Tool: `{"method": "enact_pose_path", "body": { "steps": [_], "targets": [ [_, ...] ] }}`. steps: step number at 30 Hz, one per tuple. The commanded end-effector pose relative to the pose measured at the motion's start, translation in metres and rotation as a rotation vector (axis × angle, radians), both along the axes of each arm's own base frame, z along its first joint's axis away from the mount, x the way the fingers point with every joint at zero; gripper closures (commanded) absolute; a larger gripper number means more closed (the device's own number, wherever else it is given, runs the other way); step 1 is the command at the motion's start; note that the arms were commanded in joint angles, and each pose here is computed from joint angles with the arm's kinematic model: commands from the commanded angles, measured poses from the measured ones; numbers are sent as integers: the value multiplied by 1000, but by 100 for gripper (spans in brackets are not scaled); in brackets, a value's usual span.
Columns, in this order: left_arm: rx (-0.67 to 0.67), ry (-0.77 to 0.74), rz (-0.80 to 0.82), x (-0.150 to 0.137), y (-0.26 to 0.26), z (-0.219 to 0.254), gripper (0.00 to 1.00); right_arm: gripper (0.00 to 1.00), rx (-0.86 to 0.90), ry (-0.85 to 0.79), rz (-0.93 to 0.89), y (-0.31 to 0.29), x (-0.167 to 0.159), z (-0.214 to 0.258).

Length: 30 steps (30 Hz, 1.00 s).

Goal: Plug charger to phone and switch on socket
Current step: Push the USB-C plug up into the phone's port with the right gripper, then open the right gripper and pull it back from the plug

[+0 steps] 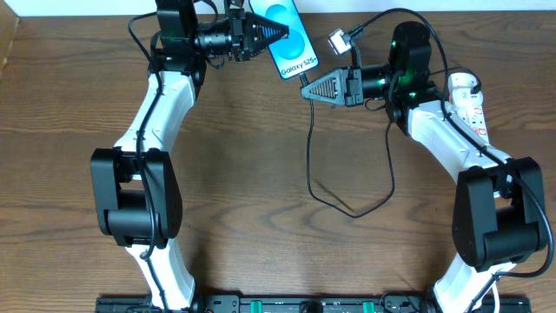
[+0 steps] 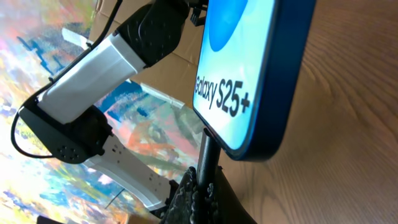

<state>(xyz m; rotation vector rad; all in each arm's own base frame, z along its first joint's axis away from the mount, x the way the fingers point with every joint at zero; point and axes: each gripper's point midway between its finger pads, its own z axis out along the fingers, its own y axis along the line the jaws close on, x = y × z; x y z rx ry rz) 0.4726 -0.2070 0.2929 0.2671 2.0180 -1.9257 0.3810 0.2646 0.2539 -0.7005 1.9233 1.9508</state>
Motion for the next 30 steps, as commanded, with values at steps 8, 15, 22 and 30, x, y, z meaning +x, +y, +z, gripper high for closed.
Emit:
{"method": "enact_pose_path", "body": {
  "steps": [8,15,22,30],
  "targets": [
    [-8,-50,-71,-16,-9,15,93,99,-4,-25,-83,-4,16,8],
    [-8,-49,-67,-16,-7,15,93,88,4,-22,-33,-4,8,9],
    [-7,-49,-40,-10,5,15,93,75,12,-20,11,-5,0,11],
    [-5,-60,-5,-3,22,15,93,58,8,-13,-37,-19,11,10]
  ]
}}
